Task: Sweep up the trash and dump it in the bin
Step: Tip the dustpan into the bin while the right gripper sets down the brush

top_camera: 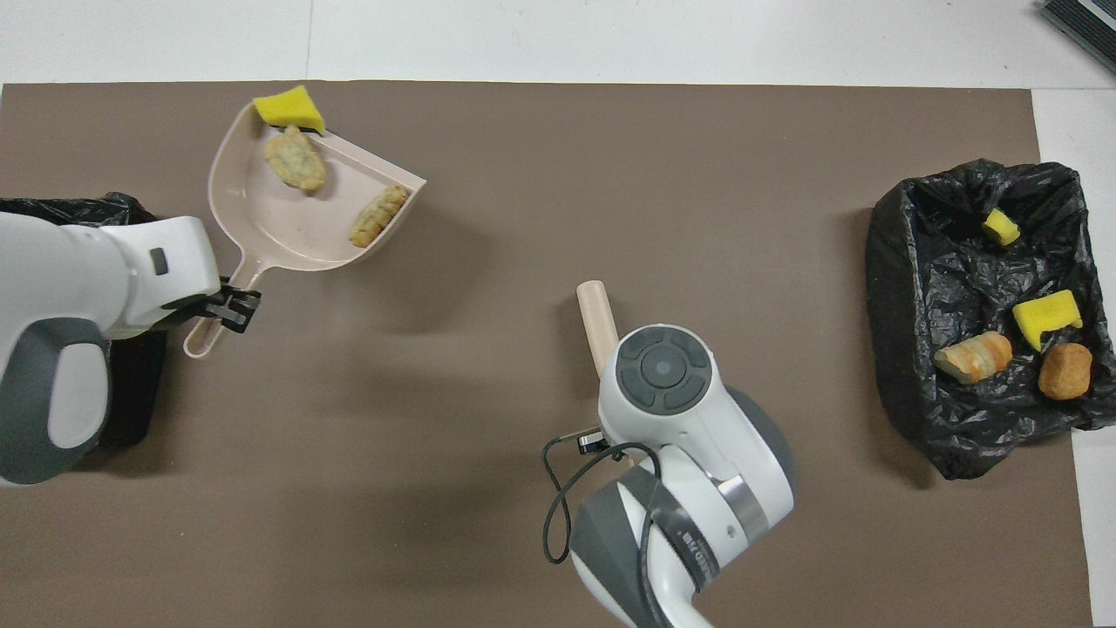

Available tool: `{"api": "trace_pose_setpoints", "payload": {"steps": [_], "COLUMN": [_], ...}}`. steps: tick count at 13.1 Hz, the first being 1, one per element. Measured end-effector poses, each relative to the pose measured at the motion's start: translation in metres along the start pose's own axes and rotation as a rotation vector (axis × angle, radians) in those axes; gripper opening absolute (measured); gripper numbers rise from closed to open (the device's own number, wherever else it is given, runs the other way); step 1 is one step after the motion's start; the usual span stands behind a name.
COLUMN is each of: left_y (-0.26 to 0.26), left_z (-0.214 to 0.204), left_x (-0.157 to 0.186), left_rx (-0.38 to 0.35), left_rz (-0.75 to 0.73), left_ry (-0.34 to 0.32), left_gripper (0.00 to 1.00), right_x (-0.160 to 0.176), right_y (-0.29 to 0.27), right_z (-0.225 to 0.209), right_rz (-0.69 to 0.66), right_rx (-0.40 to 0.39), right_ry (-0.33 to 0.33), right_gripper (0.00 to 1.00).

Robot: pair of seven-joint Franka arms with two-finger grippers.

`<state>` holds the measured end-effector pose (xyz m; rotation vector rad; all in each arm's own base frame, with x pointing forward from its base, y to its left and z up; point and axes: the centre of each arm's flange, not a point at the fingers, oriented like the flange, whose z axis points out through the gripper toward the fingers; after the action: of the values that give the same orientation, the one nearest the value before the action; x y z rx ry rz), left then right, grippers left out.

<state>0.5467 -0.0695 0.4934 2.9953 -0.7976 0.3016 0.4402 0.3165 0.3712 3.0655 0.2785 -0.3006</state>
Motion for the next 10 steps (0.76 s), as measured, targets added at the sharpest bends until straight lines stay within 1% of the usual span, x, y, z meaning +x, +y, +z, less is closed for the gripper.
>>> {"api": "trace_pose_setpoints", "payload": {"steps": [2, 4, 5, 7, 9, 10], "left_y": [-0.044, -0.088, -0.111, -0.163, -0.212, -0.23], "left_z": [-0.025, -0.047, -0.056, -0.067, -0.074, -0.077], "left_x": [-0.02, -0.044, -0.059, -0.101, -0.152, -0.173], "left_rx": [0.019, 0.019, 0.019, 0.022, 0.039, 0.064], "left_rz": [-0.091, -0.175, -0.189, -0.122, -0.031, 0.029], "left_ry": [0.018, 0.007, 0.001, -0.008, -0.018, -0.049], "left_gripper": [0.31, 0.31, 0.31, 0.31, 0.31, 0.31], "right_x": [-0.034, -0.068, -0.081, -0.1, -0.107, -0.107], "right_y": [-0.042, -0.092, -0.111, -0.131, -0.133, -0.131], "right_z": [0.008, 0.016, 0.022, 0.037, 0.051, 0.053], "right_rz": [0.055, 0.102, 0.112, 0.113, 0.115, 0.119], "right_rx": [-0.026, -0.03, -0.022, 0.016, 0.029, 0.028], "right_ry": [0.008, 0.04, 0.056, 0.06, 0.054, 0.05], "right_gripper": [0.26, 0.26, 0.26, 0.26, 0.26, 0.26]}}
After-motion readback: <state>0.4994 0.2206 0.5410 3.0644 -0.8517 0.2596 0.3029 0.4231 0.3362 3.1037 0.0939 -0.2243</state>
